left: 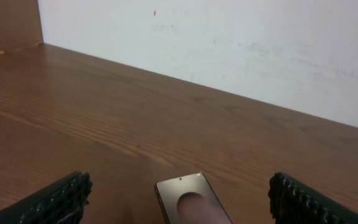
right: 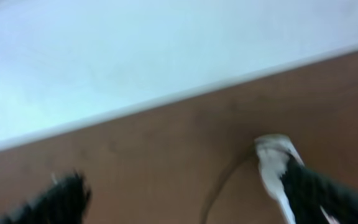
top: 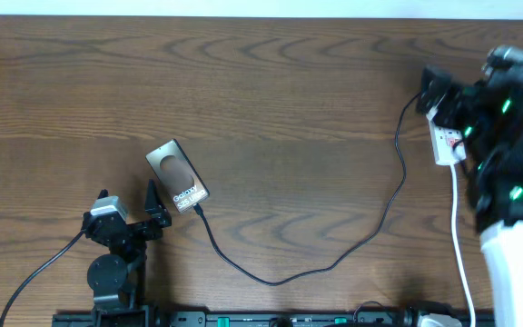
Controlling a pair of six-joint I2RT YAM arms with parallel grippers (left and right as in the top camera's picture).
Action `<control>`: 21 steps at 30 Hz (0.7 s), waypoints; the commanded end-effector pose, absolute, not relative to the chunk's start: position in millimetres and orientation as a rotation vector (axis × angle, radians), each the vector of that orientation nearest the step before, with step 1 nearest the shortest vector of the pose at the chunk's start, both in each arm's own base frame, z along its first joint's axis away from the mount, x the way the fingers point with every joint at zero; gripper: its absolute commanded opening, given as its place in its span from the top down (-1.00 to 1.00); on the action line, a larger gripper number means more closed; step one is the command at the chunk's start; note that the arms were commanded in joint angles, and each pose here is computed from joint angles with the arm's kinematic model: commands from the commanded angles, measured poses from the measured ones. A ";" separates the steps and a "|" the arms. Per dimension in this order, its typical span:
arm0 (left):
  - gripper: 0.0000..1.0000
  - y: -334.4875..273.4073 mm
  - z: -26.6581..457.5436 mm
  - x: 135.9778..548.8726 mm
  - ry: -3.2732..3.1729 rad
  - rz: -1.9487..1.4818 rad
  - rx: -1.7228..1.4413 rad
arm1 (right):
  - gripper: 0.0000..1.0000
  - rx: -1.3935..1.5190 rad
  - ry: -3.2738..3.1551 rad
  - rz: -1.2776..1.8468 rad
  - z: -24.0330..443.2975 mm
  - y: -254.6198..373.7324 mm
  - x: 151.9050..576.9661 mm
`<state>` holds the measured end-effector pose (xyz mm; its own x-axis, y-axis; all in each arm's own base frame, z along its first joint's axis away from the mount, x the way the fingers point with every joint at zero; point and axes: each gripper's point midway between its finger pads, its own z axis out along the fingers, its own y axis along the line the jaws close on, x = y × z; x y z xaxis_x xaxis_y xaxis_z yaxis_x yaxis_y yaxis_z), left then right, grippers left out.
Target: Plug charger to phone and switch on socket
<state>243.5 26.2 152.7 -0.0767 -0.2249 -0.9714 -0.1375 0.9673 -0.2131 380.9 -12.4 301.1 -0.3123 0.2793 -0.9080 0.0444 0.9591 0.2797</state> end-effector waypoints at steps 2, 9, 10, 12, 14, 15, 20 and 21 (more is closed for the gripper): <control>-0.86 30.3 135.7 241.8 1.703 -0.042 -0.299 | -0.99 0.196 1.794 0.202 267.7 -8.1 350.8; -0.86 30.2 135.7 241.8 1.703 -0.042 -0.299 | -0.98 0.084 1.677 0.126 224.9 -3.9 308.1; -0.86 30.2 135.8 241.8 1.703 -0.042 -0.299 | -0.98 0.075 1.664 0.117 220.7 -3.8 303.2; -0.86 30.3 135.7 241.8 1.703 -0.042 -0.299 | -0.98 0.088 1.640 0.094 209.5 -7.2 292.6; -0.86 30.2 135.7 241.8 1.703 -0.042 -0.299 | -0.99 0.098 1.628 0.077 200.4 -9.6 285.1; -0.86 30.3 135.7 241.8 1.703 -0.042 -0.299 | -0.99 0.092 1.624 0.069 195.4 -9.7 281.4; -0.86 30.3 135.7 241.8 1.703 -0.042 -0.299 | -0.98 0.039 1.603 0.024 174.1 -8.1 268.2; -0.86 30.2 135.7 241.8 1.703 -0.042 -0.299 | -0.98 0.030 1.600 0.016 170.4 -7.6 266.4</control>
